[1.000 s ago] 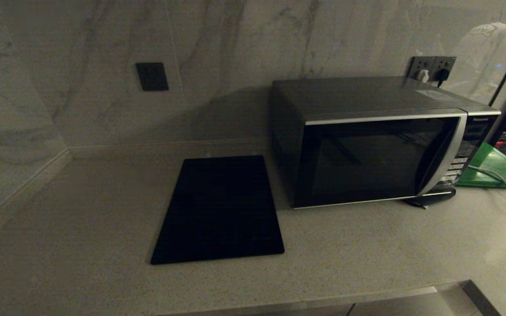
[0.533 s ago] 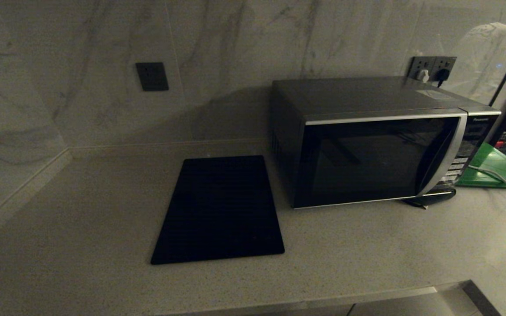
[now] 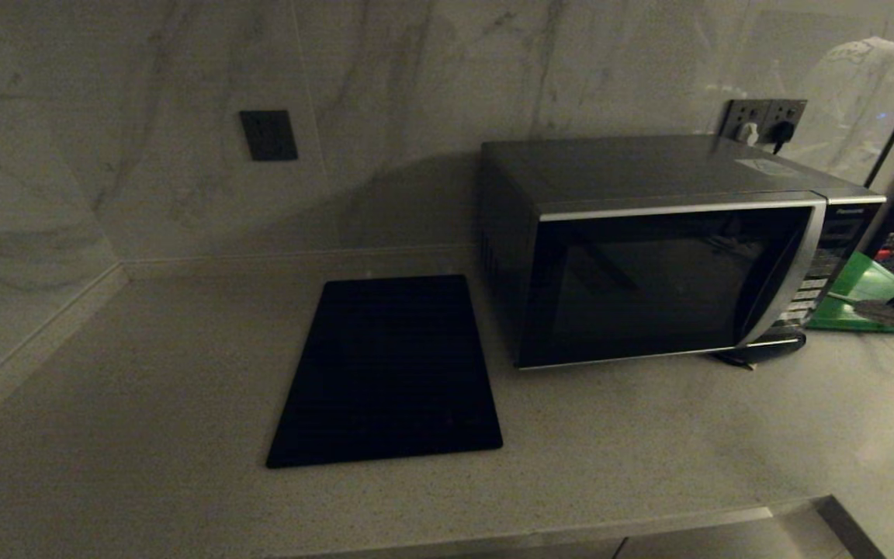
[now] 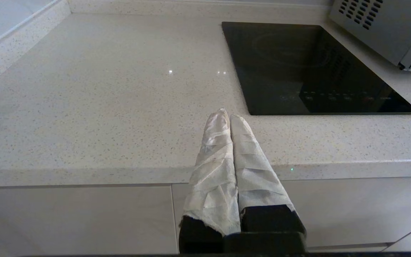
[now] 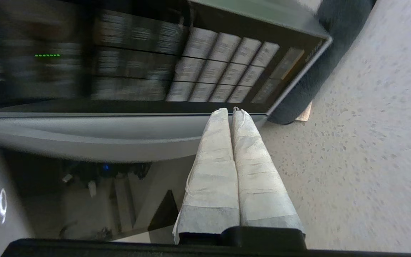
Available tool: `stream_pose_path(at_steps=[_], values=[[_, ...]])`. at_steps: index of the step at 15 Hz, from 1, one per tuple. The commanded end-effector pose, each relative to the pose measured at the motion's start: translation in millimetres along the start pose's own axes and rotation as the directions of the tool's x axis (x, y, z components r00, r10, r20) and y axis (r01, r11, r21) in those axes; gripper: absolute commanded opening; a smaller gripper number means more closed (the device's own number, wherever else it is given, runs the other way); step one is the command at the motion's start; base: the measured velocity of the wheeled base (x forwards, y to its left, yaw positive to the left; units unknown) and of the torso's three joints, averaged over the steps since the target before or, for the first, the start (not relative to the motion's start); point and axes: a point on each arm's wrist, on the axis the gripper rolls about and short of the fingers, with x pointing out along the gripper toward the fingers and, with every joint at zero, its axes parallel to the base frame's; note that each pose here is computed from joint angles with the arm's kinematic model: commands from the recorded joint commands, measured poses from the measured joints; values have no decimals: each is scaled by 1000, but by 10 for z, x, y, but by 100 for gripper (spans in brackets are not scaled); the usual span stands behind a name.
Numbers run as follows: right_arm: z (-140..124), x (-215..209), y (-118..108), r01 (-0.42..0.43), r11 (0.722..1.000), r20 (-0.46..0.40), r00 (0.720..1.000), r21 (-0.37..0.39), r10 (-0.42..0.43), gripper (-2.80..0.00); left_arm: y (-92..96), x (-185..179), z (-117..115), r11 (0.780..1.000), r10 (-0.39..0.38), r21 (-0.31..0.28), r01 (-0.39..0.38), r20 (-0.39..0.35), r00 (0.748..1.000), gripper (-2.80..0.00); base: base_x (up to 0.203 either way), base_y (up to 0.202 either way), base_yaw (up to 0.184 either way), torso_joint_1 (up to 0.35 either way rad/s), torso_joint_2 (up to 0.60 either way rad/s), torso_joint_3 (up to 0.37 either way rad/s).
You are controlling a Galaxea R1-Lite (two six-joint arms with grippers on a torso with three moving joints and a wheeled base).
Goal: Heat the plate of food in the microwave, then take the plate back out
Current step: Open the microwave oven
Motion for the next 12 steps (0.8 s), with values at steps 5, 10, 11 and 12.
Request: stream_pose_path(at_steps=[5, 10, 11, 12], values=[[20, 396, -363, 36, 998, -65, 997, 56, -32, -280, 0, 0, 0, 1000, 1, -1, -1, 1, 1000, -280, 0, 0, 0, 0, 0, 0], [-3, 577, -463, 41, 997, -97, 995, 65, -34, -280, 0, 0, 0, 1000, 1, -1, -1, 1, 1000, -280, 0, 0, 0, 0, 0, 0], [-19, 625, -479, 42, 997, -107, 994, 65, -35, -280, 0, 0, 0, 1000, 1, -1, -1, 1, 1000, -280, 0, 0, 0, 0, 0, 0], [-44, 672, -483, 43, 997, -118, 992, 67, -35, -280, 0, 0, 0, 1000, 1, -1, -1, 1, 1000, -280, 0, 0, 0, 0, 0, 0]])
